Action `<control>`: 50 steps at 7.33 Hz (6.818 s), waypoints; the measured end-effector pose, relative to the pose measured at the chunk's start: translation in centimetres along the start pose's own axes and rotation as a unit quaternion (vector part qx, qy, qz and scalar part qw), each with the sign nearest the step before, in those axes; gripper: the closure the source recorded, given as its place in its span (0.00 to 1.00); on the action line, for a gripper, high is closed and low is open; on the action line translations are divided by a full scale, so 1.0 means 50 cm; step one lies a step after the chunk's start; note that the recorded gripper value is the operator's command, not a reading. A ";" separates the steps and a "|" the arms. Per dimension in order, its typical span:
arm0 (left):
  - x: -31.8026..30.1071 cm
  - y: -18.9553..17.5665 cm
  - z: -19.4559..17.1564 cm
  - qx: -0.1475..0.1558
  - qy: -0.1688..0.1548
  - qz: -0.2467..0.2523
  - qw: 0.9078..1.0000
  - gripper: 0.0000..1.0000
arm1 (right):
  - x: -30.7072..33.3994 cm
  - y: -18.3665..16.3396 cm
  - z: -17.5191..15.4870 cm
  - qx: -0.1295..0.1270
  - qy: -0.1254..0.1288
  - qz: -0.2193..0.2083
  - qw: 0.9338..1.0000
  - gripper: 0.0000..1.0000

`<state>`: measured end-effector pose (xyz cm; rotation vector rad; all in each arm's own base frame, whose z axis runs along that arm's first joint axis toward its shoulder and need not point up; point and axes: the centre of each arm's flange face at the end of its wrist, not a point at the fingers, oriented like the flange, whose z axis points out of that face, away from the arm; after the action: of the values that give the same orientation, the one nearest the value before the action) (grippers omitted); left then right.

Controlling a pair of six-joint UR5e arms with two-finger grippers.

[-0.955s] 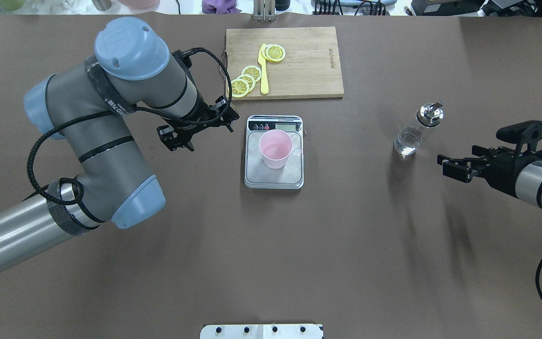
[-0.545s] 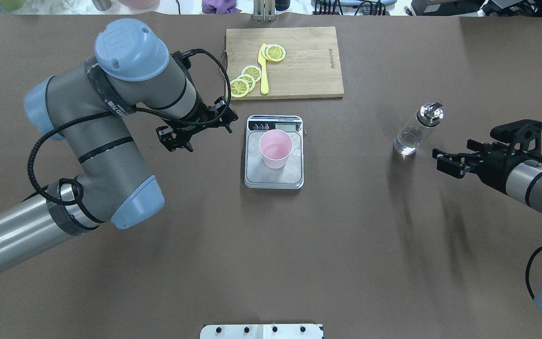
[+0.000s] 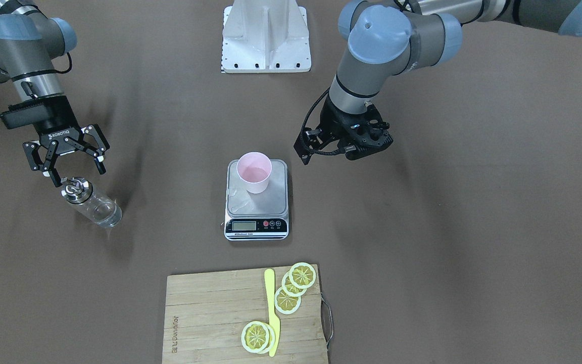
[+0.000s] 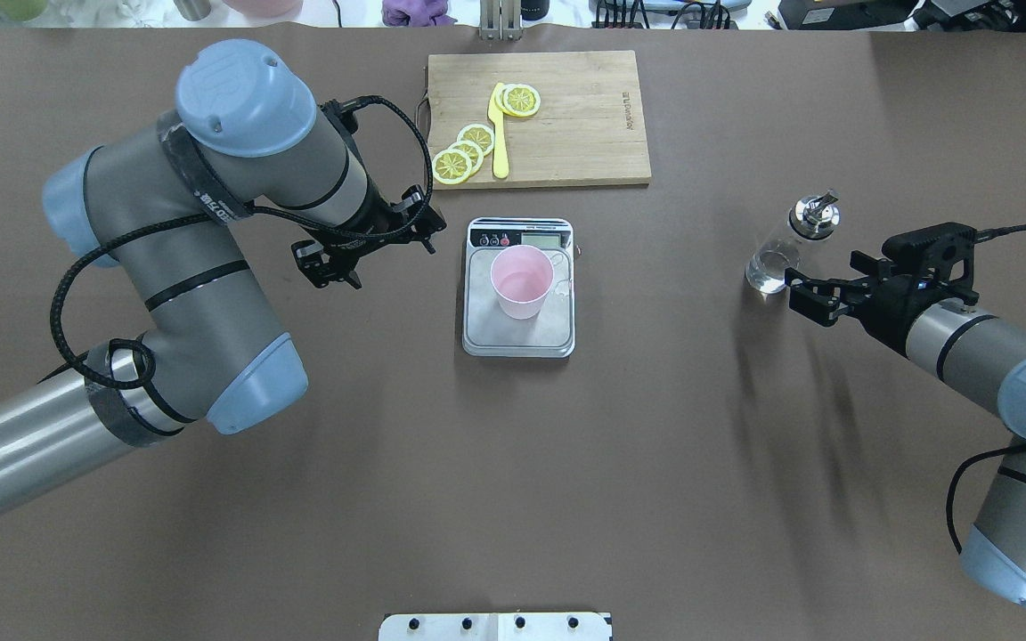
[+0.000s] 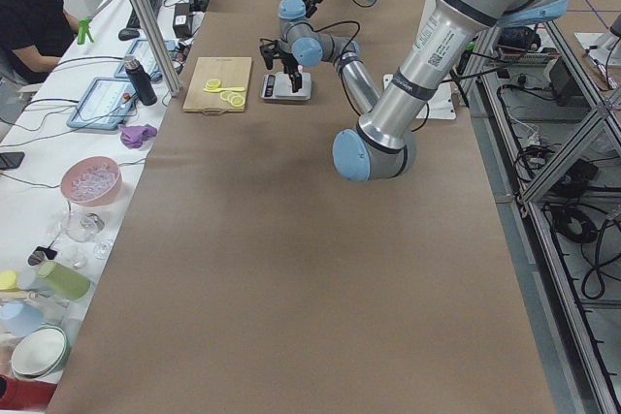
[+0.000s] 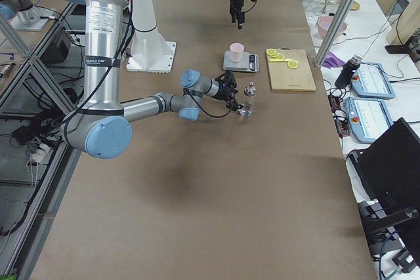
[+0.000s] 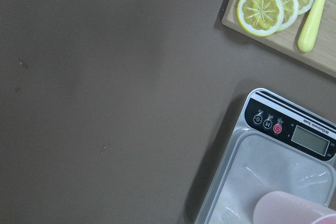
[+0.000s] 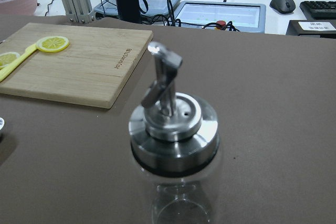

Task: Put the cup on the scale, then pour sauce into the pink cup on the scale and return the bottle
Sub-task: 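Reach the right gripper to the glass sauce dispenser and grasp it, then lift the dispenser with the right gripper and carry it over the cup, then tilt the dispenser spout down into the pink cup with the right gripper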

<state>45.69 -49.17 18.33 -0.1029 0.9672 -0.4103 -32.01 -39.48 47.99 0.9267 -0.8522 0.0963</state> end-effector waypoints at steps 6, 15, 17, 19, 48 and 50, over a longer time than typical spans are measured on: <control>-0.002 -0.003 0.001 0.000 -0.002 0.006 1.000 0.01 | 0.001 0.060 0.108 0.040 -0.017 -0.037 0.998 0.02; -0.005 -0.009 0.011 0.000 -0.006 0.004 1.000 0.01 | 0.007 0.042 0.146 0.051 -0.007 -0.058 0.997 0.91; -0.007 -0.010 0.014 0.000 -0.007 0.003 1.000 0.01 | 0.003 0.023 0.152 0.059 -0.009 -0.052 0.997 1.00; -0.008 -0.011 0.015 0.000 -0.008 0.003 1.000 0.01 | 0.023 -0.027 0.155 0.058 -0.014 -0.047 0.997 1.00; -0.158 -0.153 0.012 0.029 -0.031 0.089 0.995 0.02 | -0.493 -0.081 0.149 -0.021 0.339 -0.619 0.708 1.00; -0.165 -0.154 0.015 0.030 -0.032 0.089 0.995 0.02 | -0.501 -0.081 0.150 -0.019 0.348 -0.634 0.690 1.00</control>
<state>39.97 -53.17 27.22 0.0237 0.8913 -0.2694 -51.86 -40.70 30.51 1.1445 0.6155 -0.7433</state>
